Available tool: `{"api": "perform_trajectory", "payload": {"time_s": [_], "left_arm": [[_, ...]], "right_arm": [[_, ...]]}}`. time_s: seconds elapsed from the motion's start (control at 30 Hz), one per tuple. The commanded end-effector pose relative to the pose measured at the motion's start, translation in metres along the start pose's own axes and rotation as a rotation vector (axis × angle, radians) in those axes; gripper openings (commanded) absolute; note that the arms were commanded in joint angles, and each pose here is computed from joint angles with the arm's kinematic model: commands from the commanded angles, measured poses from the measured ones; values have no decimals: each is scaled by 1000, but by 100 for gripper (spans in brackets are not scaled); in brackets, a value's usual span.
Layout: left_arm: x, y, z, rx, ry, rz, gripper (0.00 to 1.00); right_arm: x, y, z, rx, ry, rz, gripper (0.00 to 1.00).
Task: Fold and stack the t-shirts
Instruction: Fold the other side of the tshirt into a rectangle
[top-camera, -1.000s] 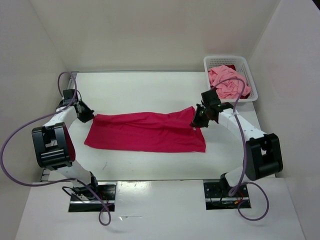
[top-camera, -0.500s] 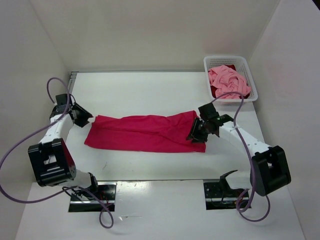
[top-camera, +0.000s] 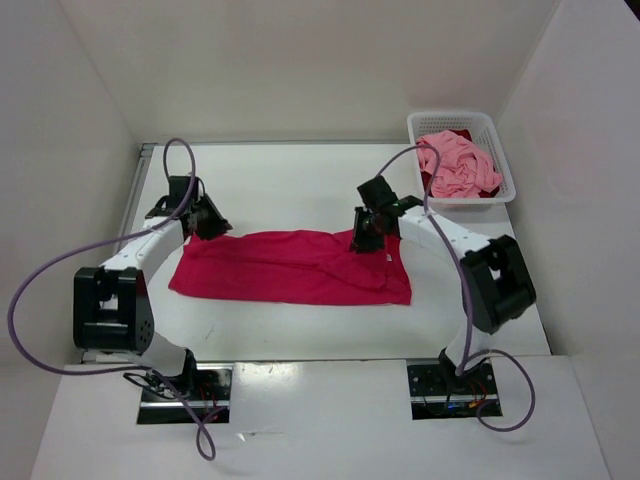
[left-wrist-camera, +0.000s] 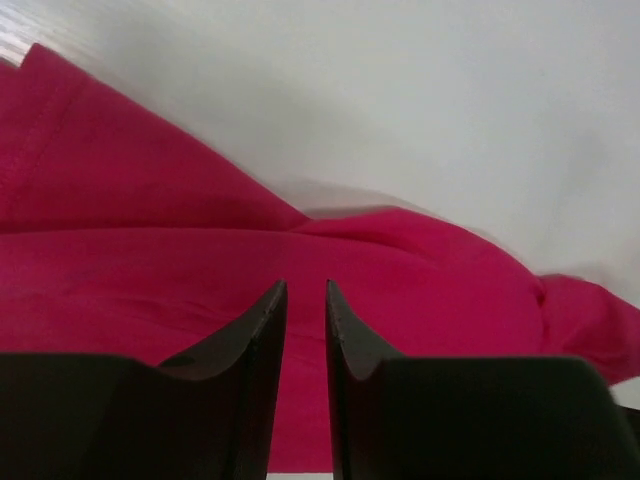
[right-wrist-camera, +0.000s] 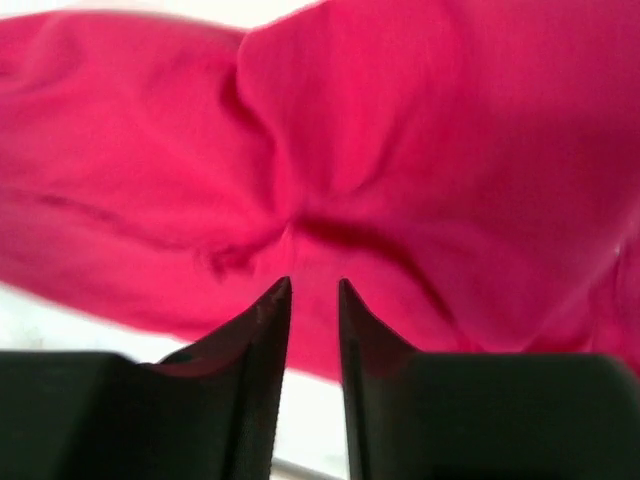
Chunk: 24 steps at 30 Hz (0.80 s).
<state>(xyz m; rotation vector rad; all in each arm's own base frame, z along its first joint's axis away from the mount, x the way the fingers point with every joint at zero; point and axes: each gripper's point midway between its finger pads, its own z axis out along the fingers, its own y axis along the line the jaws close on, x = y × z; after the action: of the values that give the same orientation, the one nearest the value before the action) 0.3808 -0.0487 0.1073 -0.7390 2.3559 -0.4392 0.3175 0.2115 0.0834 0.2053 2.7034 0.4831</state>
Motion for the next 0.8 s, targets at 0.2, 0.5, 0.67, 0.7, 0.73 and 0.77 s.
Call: {"api": "perform_trajectory", "payload": {"time_s": [0.2,0.5,0.67,0.7,0.73,0.77], "left_arm": [[19,71,33,-144,66,-68,27],[27,105,34,-201,93,-137,30],[20,114,32,-204,82,-185,30],[18,112,32,-191,79,-185,30],[20,113,34,-197,86,-195,30],[17,109,34,-182,83,-194,31]], "right_arm": [[-15,20,39,61,-40,-153,45],[1,22,46,94,-11,-189,31],[22,21,28,97,19,-219,16],[35,18,25,97,47,-233,14],[39,19,21,82,55,-232,14],[51,17,15,71,80,-241,13]]}}
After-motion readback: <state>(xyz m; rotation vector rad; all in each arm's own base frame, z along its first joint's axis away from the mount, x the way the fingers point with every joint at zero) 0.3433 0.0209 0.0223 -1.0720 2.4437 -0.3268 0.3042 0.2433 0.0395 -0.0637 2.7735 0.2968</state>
